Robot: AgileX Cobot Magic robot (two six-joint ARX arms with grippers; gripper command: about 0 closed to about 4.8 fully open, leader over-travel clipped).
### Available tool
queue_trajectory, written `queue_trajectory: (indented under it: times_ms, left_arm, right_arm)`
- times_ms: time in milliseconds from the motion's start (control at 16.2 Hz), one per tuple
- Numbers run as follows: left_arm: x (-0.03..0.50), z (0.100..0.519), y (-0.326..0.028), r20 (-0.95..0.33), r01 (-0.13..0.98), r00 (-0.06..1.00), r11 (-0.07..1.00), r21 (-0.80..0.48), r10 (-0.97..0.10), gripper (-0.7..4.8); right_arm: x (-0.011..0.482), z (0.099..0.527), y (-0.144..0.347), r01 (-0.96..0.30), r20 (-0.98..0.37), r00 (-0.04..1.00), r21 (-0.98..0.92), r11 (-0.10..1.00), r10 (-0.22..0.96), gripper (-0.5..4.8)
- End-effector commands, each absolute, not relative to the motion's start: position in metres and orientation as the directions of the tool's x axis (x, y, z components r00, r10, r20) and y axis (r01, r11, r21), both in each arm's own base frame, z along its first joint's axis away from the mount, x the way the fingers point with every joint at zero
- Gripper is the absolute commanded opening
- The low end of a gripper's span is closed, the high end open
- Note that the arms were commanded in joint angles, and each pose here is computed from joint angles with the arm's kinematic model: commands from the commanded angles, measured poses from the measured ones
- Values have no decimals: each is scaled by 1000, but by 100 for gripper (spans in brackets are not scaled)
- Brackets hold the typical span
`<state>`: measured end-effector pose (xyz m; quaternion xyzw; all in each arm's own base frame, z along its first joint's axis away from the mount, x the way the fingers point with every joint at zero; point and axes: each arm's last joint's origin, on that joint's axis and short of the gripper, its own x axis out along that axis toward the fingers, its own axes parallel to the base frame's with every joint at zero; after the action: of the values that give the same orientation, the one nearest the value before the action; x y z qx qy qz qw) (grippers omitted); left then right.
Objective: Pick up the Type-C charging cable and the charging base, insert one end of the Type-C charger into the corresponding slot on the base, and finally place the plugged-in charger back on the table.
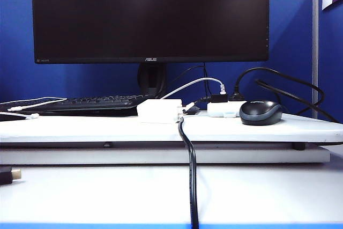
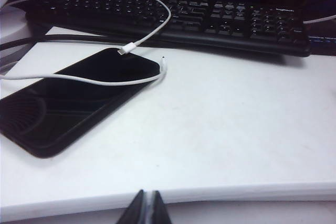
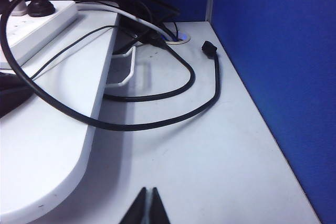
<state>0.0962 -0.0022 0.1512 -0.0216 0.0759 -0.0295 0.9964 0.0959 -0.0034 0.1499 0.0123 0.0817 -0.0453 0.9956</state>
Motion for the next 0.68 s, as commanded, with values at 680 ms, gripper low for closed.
queue_trajectory:
  times_ms: [680]
  left_arm:
    - [88, 193, -1, -24, 14, 1000, 991, -135, -18, -6]
  right_arm:
    - [83, 210, -3, 86, 23, 996, 110, 990, -89, -1]
